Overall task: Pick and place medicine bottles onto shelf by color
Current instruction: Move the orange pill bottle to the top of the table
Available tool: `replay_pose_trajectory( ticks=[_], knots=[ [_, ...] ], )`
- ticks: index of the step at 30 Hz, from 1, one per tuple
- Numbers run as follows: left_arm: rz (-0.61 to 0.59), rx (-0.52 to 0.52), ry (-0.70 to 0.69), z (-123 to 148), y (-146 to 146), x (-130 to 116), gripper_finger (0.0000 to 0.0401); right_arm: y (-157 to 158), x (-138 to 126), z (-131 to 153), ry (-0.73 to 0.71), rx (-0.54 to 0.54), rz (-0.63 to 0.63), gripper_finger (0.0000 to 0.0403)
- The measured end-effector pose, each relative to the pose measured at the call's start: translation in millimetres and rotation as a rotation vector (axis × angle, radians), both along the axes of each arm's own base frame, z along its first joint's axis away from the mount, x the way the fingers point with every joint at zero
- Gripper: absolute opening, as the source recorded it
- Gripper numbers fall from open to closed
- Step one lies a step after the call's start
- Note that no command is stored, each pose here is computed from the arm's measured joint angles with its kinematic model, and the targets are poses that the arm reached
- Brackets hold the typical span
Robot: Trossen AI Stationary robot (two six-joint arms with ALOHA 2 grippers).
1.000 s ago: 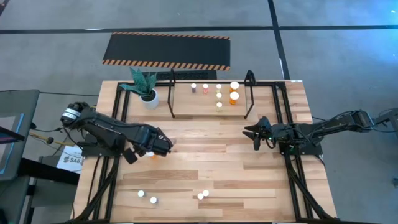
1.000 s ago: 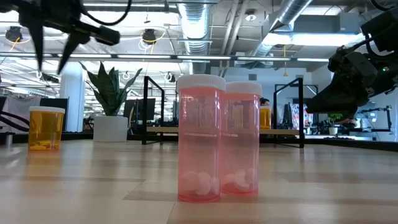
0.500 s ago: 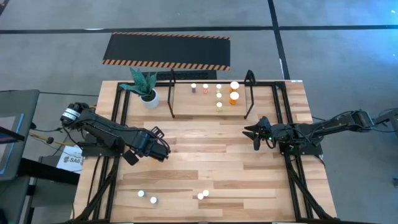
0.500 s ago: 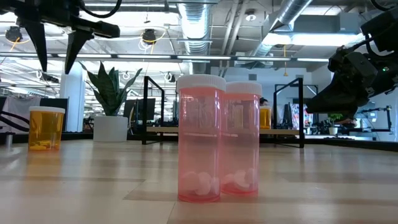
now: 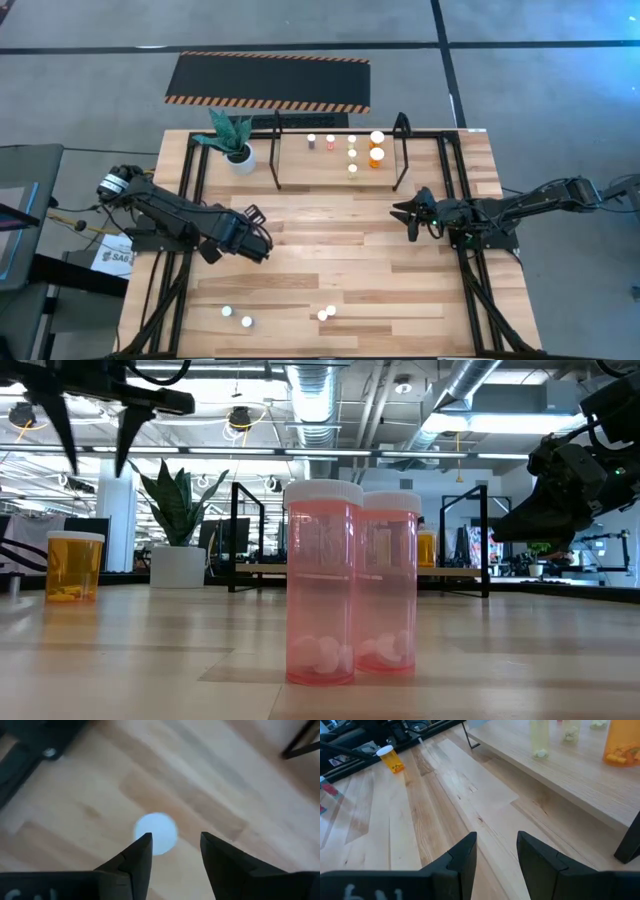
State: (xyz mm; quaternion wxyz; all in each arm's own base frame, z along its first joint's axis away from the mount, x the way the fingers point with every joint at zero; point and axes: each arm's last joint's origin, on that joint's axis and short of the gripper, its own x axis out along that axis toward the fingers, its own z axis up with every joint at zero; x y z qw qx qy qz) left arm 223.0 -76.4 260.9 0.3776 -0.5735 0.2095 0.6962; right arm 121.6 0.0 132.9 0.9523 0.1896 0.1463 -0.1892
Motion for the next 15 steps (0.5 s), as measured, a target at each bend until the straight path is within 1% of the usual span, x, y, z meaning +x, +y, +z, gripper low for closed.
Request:
replay_pose_trajectory(
  ticks=[2, 5, 8, 11, 15],
  knots=[
    [0.001, 0.030, -0.020, 0.2, 0.8, 1.0, 0.0143, 0.0, 0.0, 0.0, 0.000, 0.000, 0.000, 0.0162],
    [0.004, 0.030, -0.029, 0.1, 0.6, 1.6, 0.0126, 0.0, 0.0, -0.1, 0.001, 0.000, 0.000, 0.0162],
    [-0.044, 0.040, -0.020, 0.2, 0.8, 1.9, 0.0111, 0.0, -0.1, -0.1, 0.001, 0.000, 0.000, 0.0162],
    [-0.098, 0.021, -0.005, 0.1, 0.4, 2.4, 0.0100, 0.0, -0.1, -0.2, 0.002, 0.000, 0.000, 0.0162],
    [-0.096, 0.006, -0.001, -0.1, -0.2, 2.3, 0.0097, 0.0, -0.1, -0.2, 0.002, 0.000, 0.000, 0.0162]
  ],
)
